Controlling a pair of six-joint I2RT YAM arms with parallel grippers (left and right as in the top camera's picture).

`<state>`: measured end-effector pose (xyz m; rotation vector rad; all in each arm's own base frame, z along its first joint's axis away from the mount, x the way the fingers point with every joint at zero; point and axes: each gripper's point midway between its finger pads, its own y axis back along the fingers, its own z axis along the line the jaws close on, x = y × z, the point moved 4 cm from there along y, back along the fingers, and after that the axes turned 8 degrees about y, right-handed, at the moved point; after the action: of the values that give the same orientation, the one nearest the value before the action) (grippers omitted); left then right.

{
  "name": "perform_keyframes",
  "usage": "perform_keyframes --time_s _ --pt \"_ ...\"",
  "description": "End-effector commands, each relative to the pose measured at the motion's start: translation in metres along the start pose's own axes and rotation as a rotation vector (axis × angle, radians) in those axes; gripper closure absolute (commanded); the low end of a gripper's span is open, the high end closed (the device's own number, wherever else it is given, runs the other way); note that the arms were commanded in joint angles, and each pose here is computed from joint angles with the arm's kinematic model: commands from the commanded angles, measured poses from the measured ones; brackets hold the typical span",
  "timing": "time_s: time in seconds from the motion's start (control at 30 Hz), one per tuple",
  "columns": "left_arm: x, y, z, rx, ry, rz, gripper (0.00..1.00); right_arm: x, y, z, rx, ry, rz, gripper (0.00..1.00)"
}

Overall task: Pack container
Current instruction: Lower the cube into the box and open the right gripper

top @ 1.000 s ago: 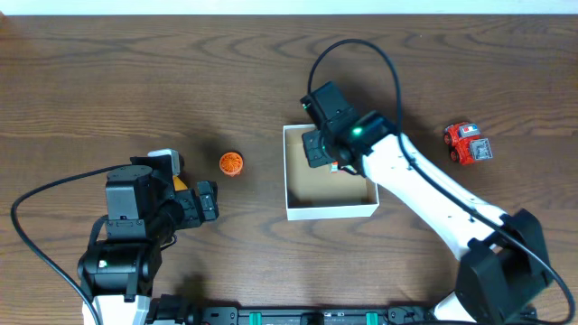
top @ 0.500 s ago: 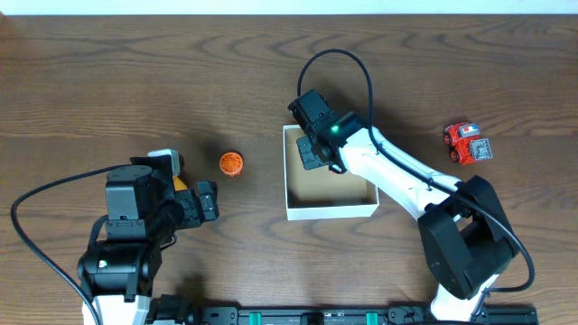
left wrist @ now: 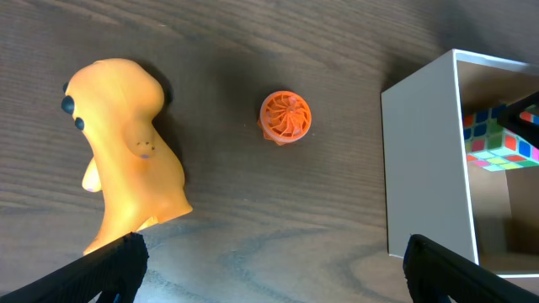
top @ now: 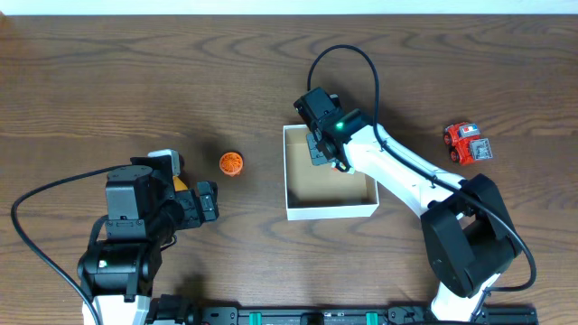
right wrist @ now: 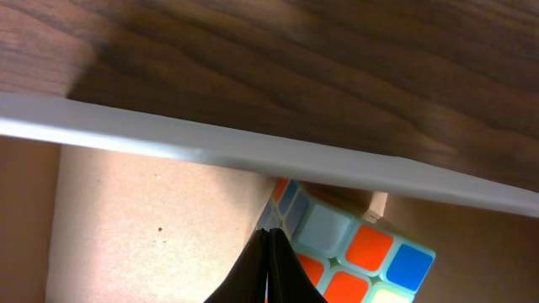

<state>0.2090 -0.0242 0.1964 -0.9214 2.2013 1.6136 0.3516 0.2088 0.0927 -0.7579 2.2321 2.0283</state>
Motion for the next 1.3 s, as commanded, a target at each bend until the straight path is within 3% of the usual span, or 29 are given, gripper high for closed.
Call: perform_keyframes --time_s 0.0,0.3,0.6,1.27 --pt "-0.006 0.005 -0.005 0.015 0.002 -0.017 0.02 -0.003 -0.001 -0.005 0.019 -0.024 -0.004 0.96" --pt "-0.006 0.005 -0.005 0.015 0.002 -0.018 0.02 0.007 0.001 0.015 -0.127 0.024 0.057 0.94" --pt "-0.006 0.005 -0.005 0.015 0.002 -0.017 0.02 0.019 0.001 0.001 -0.033 -0.007 0.107 0.93" --pt "-0.005 0.005 -0.004 0.012 0.003 -0.011 0.02 0.010 0.000 -0.012 0.068 -0.060 0.055 0.88"
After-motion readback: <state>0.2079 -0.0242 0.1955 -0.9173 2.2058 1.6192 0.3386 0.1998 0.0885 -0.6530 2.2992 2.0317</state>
